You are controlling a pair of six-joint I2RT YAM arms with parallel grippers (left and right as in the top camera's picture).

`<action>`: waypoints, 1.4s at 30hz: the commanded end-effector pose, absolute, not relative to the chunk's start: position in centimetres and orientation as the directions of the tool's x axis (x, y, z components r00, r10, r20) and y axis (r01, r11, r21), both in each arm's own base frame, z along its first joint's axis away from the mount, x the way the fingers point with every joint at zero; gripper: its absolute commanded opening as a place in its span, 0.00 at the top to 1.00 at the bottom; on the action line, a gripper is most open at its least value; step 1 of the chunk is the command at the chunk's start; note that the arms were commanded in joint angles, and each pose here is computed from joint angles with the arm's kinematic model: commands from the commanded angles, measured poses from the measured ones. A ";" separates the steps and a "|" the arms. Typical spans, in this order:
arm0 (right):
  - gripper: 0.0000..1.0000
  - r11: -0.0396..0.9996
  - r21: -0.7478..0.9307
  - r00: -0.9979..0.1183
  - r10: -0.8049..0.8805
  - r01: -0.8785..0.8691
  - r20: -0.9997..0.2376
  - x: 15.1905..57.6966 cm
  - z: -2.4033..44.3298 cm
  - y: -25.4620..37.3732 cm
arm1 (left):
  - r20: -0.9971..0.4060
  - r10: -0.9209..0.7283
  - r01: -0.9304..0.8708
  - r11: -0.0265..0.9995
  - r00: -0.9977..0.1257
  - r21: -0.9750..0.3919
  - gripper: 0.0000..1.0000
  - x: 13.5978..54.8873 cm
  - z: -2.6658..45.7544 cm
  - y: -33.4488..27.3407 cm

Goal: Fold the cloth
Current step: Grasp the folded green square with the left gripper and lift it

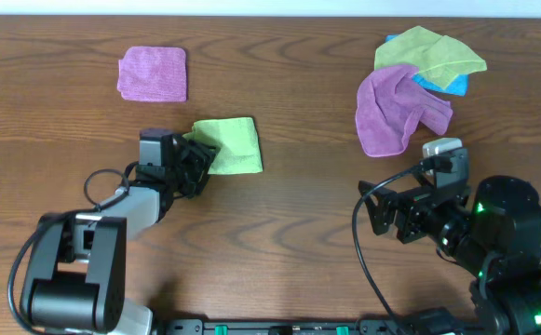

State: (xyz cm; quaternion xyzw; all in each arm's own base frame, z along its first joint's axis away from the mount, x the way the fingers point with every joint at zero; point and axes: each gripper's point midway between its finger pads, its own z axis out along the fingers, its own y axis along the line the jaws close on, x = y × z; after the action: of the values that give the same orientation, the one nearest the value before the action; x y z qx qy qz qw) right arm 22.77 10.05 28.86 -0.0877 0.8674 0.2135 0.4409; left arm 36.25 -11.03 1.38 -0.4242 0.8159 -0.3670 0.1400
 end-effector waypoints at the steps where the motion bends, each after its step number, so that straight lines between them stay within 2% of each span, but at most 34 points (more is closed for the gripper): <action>1: 0.01 0.876 0.328 -0.617 0.045 -0.354 -0.786 22.4 28.6 10.5 | 0.121 -0.816 -0.698 0.395 -0.565 -0.598 0.48 33.6 -3.7 -10.2; 3: 0.01 0.874 0.331 -0.621 0.044 -0.356 -0.783 22.3 28.5 10.6 | 0.126 -0.816 -0.703 0.396 -0.565 -0.591 0.62 33.5 -4.5 -10.2; 6: 0.01 0.875 0.334 -0.636 0.040 -0.349 -0.770 22.1 28.1 10.5 | 0.118 -0.810 -0.691 0.403 -0.574 -0.600 0.94 33.8 -5.0 -10.3; 11: 0.01 0.877 0.338 -0.654 0.036 -0.341 -0.755 21.7 27.6 10.4 | 0.070 -0.781 -0.608 0.423 -0.621 -0.673 0.94 35.3 -3.7 -10.9; 16: 0.01 0.878 0.337 -0.654 0.035 -0.341 -0.756 21.7 27.6 10.4 | -0.002 -0.741 -0.476 0.434 -0.672 -0.765 0.94 38.2 0.1 -12.0; 24: 0.01 0.887 0.328 -0.677 0.025 -0.324 -0.736 21.7 26.8 10.2 | -0.113 -0.707 -0.387 0.505 -0.698 -0.771 0.94 43.5 7.2 -11.4; 31: 0.01 0.888 0.330 -0.683 0.024 -0.321 -0.730 21.8 26.7 10.2 | -0.243 -0.727 -0.342 0.556 -0.642 -0.757 0.94 47.9 12.8 -8.5; 42: 0.01 0.888 0.331 -0.689 0.023 -0.319 -0.725 21.9 26.5 10.2 | -0.330 -0.768 -0.301 0.550 -0.549 -0.779 0.94 52.7 16.0 -5.0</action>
State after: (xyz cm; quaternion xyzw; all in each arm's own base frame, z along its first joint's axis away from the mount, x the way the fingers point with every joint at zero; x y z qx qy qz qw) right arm 21.75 10.50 26.81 -0.0904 0.8889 0.2247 0.3889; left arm 50.73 -5.52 14.82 -0.3432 0.8143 -0.3458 0.3155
